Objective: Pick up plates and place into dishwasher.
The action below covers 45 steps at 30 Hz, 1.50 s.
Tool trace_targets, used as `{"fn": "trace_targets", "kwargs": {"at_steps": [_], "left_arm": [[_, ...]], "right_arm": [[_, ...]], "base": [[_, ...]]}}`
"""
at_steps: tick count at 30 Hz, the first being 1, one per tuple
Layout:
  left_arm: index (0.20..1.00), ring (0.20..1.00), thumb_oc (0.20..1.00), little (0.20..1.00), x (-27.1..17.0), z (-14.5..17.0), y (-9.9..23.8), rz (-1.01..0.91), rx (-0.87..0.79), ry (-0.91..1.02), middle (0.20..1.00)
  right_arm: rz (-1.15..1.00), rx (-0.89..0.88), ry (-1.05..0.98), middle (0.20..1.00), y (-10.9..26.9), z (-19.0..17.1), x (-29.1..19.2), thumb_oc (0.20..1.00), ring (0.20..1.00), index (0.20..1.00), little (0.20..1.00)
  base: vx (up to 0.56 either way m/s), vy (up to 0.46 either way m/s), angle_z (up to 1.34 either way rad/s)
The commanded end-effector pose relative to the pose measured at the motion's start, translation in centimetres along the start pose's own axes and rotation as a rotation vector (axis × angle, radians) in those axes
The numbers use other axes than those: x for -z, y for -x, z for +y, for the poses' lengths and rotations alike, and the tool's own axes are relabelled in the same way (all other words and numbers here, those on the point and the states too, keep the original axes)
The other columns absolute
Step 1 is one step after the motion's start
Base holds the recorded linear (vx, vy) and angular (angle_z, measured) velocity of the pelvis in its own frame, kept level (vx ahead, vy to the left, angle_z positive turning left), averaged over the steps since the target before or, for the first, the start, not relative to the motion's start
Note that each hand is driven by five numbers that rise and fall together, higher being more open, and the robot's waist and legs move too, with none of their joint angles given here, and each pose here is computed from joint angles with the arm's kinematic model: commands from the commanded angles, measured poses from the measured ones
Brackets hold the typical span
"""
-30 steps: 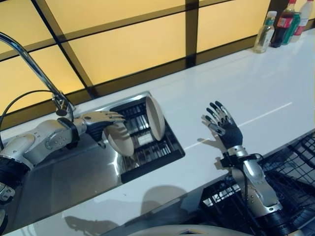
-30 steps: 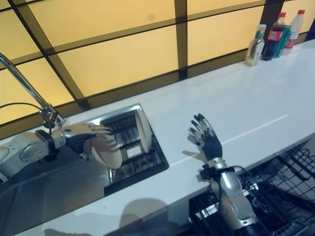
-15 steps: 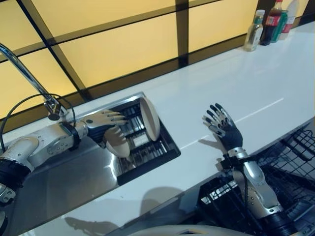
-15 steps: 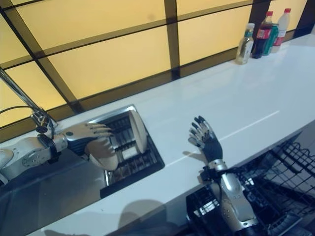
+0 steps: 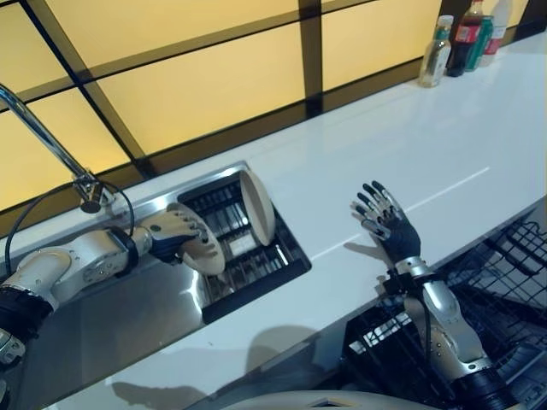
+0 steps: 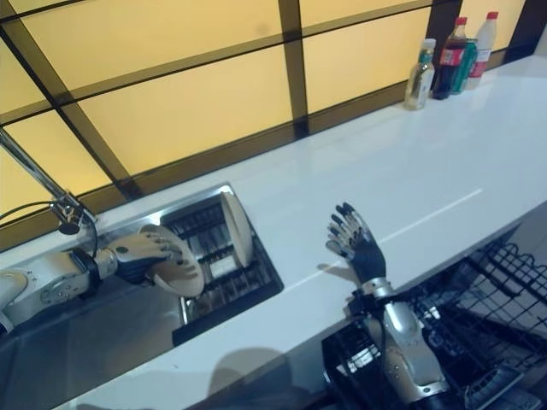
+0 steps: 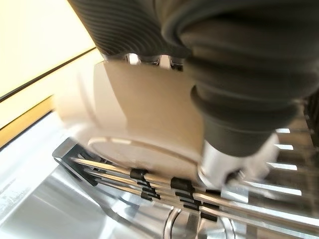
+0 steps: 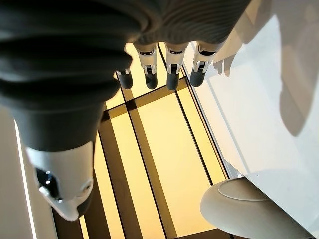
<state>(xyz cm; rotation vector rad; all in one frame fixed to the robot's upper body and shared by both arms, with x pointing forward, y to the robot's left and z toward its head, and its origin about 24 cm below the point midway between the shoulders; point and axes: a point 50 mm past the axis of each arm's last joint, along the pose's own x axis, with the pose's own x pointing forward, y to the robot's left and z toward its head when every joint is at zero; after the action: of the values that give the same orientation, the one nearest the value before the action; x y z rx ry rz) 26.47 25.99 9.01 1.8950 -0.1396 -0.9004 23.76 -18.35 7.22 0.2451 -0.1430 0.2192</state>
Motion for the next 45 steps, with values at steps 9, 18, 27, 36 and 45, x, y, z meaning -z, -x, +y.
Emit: {"fn": "trace_targets", "kwargs": {"at_steps": [9,18,27,36,45], "left_arm": [[0.200,0.200,0.200,0.200,1.6,-1.6,0.6,0.104,-0.030,-0.025,0.200],[0.200,0.200,0.200,0.200,2.2,1.3,1.1,0.105,-0.133,0.044,0.200],[0.200,0.200,0.200,0.200,2.9,10.2,4.3,0.079,-0.463,0.046,0.200],[0.200,0.200,0.200,0.200,2.2,12.7,6.6,-0.013,-0.818,0.110,0.200],[0.200,0.200,0.200,0.200,2.0,13.0,8.8,-0.177,-1.115,0.507,0.200]], "right_arm": [[-0.101,-0.083,-0.018,1.000,-1.1,1.3,-2.1,1.000,1.000,1.000,1.000],[-0.116,-0.061,-0.023,1.000,-1.1,1.2,-2.3,1.000,1.000,1.000,1.000],[-0.152,0.005,-0.024,1.000,-0.9,0.6,-2.8,1.000,1.000,1.000,1.000],[-0.173,0.039,-0.030,1.000,-1.0,1.1,-2.5,1.000,1.000,1.000,1.000],[-0.227,0.109,-0.001,1.000,-0.7,0.5,-3.1,1.000,1.000,1.000,1.000]], "base": [[0.00,0.003,-0.09],[0.00,0.000,-0.01],[-0.02,-0.010,0.00],[-0.04,-0.018,0.06],[-0.04,-0.007,0.02]]}}
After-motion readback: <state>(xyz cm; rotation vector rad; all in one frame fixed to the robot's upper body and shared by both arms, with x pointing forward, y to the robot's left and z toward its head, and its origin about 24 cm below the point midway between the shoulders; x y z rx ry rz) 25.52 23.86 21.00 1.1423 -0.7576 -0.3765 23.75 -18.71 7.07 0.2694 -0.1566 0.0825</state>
